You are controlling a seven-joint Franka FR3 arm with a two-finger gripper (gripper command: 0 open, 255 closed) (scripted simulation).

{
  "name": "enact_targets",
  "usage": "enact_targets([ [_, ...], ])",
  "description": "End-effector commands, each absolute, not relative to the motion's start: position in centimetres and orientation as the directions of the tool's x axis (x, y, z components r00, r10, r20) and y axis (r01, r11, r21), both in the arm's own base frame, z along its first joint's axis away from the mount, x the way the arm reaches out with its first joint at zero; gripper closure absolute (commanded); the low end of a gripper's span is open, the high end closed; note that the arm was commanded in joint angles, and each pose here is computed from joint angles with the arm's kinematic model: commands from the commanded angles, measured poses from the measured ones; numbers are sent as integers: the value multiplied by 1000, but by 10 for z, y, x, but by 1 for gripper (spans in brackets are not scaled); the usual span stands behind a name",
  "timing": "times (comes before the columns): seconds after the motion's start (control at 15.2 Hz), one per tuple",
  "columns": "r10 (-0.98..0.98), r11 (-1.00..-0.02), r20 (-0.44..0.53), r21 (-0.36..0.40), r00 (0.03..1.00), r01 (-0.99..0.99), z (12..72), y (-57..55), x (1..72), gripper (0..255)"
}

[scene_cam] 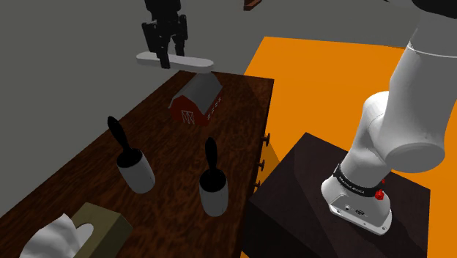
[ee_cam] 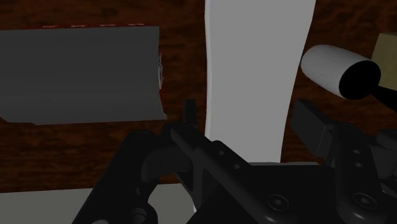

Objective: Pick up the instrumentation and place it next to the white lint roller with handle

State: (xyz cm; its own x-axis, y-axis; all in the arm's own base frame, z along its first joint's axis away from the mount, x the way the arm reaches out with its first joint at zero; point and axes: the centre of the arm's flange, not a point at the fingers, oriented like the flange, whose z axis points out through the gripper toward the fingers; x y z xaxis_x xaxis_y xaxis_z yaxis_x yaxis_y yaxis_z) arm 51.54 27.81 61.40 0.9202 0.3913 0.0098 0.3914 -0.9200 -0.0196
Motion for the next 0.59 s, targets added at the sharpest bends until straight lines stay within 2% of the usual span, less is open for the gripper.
enact_targets([
  [0.0,391,-920,11,-20,920,391,603,277,514,255],
  [0.53,391,-920,11,-20,920,391,561,277,514,255],
])
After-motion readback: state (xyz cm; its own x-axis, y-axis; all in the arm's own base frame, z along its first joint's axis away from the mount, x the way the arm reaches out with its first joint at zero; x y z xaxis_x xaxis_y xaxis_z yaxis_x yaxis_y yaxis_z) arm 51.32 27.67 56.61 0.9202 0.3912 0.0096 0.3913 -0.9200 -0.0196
